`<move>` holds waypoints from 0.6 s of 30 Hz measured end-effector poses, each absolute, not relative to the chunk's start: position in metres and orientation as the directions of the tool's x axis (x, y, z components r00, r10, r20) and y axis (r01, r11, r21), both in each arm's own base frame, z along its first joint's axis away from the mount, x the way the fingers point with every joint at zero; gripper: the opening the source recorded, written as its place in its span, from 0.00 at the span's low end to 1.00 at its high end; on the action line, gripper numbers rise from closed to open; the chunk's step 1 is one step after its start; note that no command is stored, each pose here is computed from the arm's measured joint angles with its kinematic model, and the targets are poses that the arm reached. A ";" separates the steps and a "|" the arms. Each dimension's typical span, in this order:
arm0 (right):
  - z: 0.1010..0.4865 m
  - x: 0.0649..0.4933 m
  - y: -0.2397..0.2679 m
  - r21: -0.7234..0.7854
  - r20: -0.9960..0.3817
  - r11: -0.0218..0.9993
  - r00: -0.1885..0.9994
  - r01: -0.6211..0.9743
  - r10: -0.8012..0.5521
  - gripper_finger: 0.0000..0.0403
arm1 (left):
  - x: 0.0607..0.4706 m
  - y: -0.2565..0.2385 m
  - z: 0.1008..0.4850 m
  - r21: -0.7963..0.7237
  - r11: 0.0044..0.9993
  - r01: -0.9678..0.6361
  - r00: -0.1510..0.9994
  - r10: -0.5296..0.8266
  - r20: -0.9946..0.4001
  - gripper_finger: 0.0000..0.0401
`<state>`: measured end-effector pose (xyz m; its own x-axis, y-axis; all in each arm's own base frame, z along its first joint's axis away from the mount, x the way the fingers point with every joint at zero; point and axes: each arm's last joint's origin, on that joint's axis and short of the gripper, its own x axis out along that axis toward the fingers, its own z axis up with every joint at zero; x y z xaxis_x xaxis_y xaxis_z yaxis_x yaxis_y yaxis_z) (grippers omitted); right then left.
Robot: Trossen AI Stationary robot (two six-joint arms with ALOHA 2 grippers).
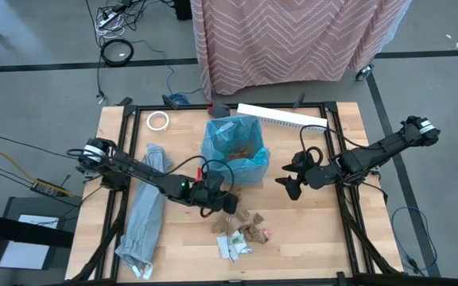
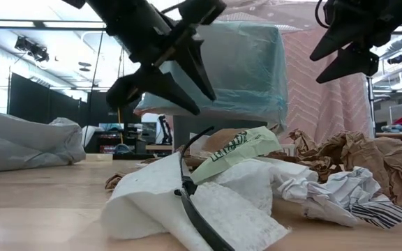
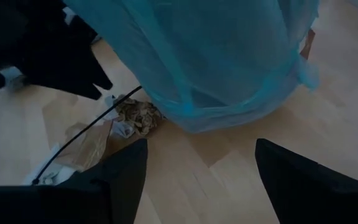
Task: Place trash/remove bag and relplace
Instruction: Put the black zip tie into the trash bin
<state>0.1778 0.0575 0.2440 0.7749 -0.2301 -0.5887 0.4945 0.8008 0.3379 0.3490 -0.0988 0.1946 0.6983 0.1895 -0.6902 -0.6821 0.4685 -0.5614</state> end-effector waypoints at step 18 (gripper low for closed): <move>0.244 0.178 0.058 0.334 -0.590 0.811 0.778 0.481 -0.218 0.70 | 0.381 -0.110 0.171 -0.587 0.441 -0.679 0.697 0.137 -0.703 0.04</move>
